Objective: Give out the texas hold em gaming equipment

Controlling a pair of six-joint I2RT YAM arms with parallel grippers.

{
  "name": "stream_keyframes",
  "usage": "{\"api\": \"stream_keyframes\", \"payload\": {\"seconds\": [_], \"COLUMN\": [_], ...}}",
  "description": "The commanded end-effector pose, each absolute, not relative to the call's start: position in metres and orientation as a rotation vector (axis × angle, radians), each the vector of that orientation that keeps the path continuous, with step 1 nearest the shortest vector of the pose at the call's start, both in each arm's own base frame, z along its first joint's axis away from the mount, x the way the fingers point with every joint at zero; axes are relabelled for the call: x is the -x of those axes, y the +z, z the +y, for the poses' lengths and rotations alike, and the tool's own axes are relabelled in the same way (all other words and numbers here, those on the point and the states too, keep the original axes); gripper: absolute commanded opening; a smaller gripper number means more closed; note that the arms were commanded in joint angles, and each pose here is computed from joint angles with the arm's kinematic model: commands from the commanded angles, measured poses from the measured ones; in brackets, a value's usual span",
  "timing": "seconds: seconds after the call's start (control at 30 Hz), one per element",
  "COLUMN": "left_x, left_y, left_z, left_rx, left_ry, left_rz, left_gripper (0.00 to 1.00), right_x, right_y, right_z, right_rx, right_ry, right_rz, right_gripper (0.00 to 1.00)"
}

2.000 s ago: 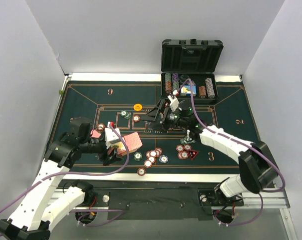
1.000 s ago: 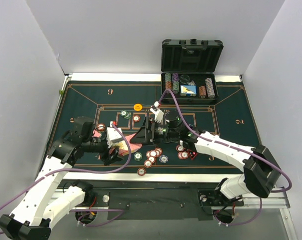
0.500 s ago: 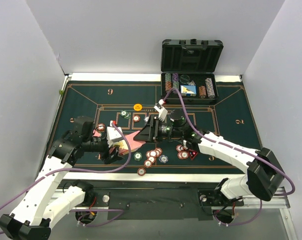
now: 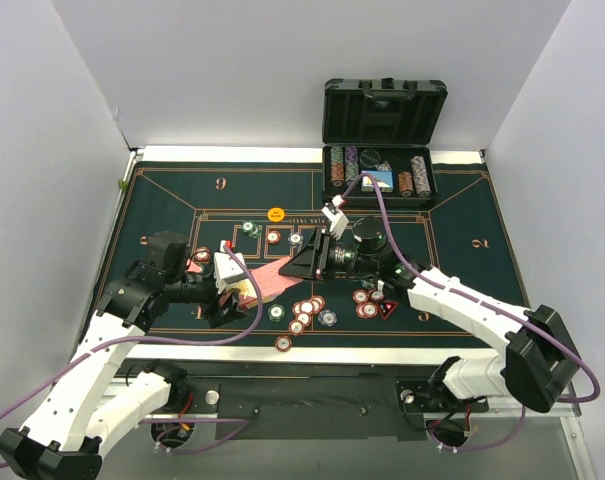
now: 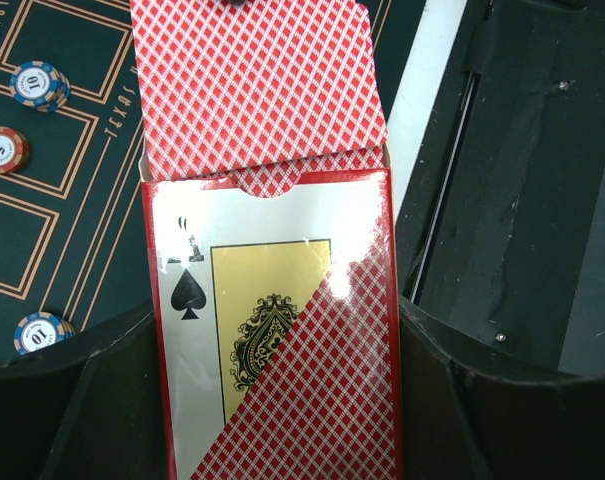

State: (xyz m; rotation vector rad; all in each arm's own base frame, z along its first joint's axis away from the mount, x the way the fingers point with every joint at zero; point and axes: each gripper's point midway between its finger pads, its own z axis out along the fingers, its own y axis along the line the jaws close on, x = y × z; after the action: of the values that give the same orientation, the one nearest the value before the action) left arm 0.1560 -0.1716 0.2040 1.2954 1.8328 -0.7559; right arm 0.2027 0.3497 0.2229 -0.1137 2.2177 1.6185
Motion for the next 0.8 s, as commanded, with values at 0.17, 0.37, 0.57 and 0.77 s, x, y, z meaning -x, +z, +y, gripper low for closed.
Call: {"api": "stream_keyframes", "payload": {"seconds": [0.17, 0.37, 0.57, 0.77], "left_x": [-0.165, -0.165, -0.164, -0.165], "left_y": [0.227, 0.225, 0.225, 0.224], "left_z": [-0.179, -0.179, -0.179, -0.18], "left_rx": [-1.287, -1.287, -1.287, -1.288], "left_ry": [-0.744, -0.746, -0.749, -0.748], "left_rz": [1.714, 1.714, 1.716, 1.715], "left_gripper": [0.0, 0.0, 0.0, 0.0], "right_x": [-0.205, -0.212, -0.237, -0.292], "right_y": [0.264, 0.266, 0.268, 0.265], "right_z": [0.333, 0.316, 0.3, 0.293], "right_rx": [0.063, 0.035, -0.037, -0.111], "right_ry": [1.678, 1.623, 1.574, 1.536], "right_rz": [2.08, 2.082, 2.075, 2.042], "right_gripper": [0.0, 0.0, 0.0, 0.0]}}
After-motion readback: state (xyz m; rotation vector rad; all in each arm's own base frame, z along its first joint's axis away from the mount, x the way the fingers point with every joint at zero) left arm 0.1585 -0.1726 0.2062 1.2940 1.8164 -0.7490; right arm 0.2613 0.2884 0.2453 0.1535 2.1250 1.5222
